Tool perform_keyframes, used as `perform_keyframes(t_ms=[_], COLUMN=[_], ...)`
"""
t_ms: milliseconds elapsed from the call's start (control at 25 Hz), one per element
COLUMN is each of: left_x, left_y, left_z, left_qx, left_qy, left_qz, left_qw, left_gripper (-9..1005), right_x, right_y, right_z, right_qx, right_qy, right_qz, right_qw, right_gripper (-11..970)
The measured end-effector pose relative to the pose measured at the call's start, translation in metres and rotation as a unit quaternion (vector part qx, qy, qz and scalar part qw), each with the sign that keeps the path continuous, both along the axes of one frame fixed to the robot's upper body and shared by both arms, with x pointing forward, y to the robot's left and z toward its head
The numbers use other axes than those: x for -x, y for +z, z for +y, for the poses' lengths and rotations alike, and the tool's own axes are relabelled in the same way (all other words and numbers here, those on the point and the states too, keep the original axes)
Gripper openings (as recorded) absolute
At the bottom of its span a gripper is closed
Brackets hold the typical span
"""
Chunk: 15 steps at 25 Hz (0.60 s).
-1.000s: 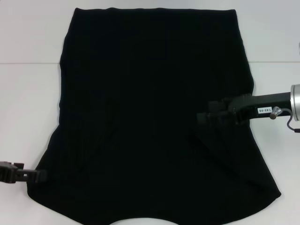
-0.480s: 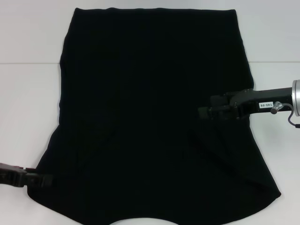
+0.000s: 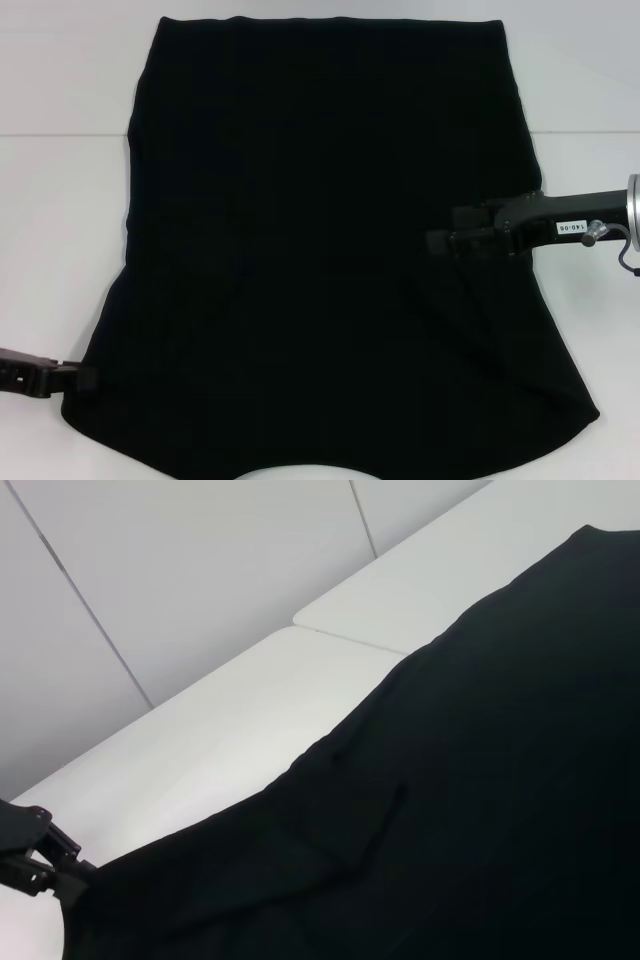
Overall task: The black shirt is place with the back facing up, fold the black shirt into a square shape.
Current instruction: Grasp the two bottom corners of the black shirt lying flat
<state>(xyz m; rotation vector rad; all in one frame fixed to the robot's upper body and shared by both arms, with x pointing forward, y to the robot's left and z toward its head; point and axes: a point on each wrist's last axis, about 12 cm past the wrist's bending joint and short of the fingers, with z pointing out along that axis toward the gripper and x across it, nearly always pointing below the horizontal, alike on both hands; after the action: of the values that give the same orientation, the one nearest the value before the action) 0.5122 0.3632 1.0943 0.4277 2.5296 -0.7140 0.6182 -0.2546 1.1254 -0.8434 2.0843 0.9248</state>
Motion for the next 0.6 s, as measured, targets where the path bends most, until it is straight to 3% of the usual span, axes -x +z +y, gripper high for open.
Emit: perform_keyframes(t_ms=[240,440,600], left_x=[0.0,0.0,0.0], left_y=[-0.001,-0.003,-0.004], left_z=[0.0,0.0,-0.002], left_qx=[-0.001,0.0,0.007], left_qy=[0.002,0.002,0.005], left_qz=[0.001,0.001,0.002], left_qw=[1.0,1.0,1.0], left_gripper=[294,58,16], right_x=[0.004,0.011,0.026], right_y=[-0.004,-0.007,-0.011], right_z=[-0.007,-0.022,-0.044], right_qx=[0.0,0.0,-0.002], right_qy=[-0.011,-0.032,-0.043], right_qz=[0.014,0.045,0.091], right_qw=[1.0,0.998,0.995], right_gripper=[795,794,794])
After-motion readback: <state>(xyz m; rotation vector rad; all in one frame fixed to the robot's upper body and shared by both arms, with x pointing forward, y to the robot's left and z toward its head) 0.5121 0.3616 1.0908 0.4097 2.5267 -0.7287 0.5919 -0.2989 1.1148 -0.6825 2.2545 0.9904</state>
